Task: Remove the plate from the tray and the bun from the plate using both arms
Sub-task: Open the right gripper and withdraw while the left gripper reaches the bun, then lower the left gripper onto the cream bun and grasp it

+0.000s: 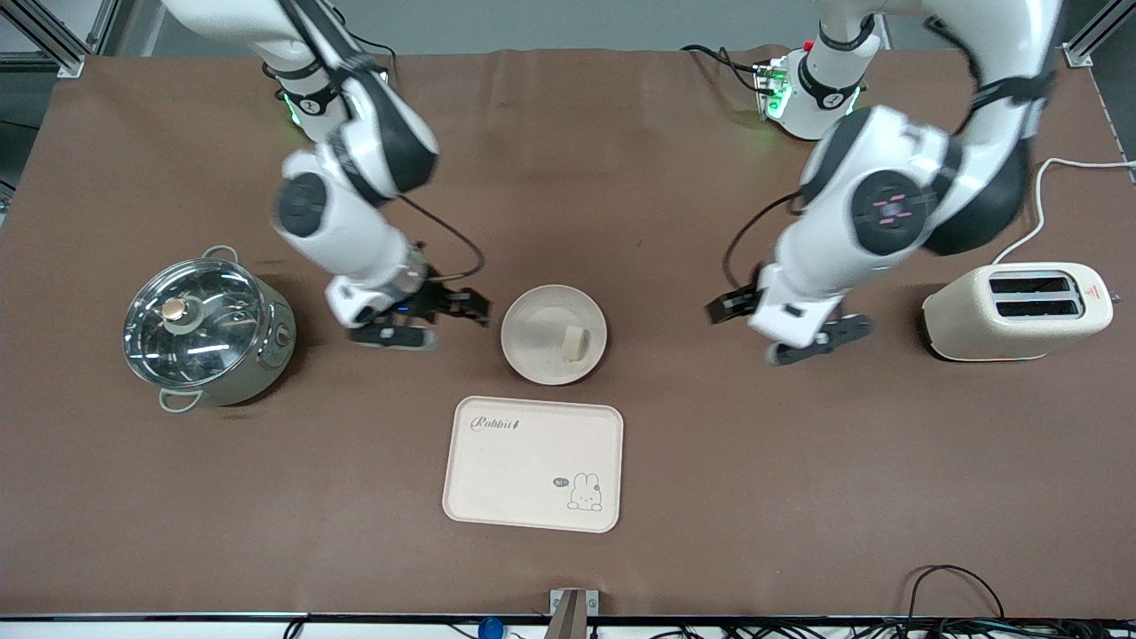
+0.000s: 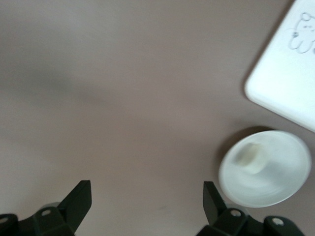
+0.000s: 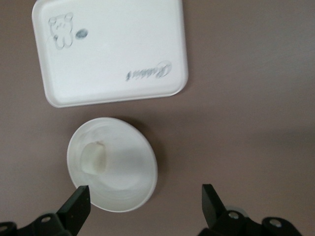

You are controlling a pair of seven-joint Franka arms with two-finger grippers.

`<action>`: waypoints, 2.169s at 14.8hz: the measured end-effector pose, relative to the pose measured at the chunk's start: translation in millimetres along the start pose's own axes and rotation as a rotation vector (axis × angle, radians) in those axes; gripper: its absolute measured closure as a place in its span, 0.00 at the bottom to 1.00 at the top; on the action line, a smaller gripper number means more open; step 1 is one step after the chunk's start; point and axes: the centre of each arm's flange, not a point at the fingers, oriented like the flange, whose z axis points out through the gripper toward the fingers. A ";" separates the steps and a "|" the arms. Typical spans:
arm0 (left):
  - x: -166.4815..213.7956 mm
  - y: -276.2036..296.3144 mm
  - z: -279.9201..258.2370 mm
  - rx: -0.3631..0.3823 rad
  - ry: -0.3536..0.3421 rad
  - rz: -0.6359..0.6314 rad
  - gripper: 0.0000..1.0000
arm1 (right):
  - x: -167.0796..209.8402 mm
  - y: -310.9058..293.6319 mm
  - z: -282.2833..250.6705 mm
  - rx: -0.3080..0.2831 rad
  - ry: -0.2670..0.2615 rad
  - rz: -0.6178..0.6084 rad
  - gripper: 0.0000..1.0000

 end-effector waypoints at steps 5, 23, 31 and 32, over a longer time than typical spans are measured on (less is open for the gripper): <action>-53.3 105.0 95.8 -0.052 0.059 -0.084 0.00 | 57.2 105.3 -133.7 -0.180 0.004 -0.091 0.00; -132.6 173.6 263.3 0.002 0.240 0.336 0.25 | -10.8 224.8 -310.6 -0.232 -0.004 -0.078 0.00; -128.0 174.2 265.1 0.008 0.255 0.367 0.37 | -9.6 220.3 -308.6 -0.231 0.002 -0.088 0.00; -127.3 174.0 265.6 0.008 0.255 0.367 0.41 | -8.8 219.7 -307.6 -0.231 0.003 -0.089 0.00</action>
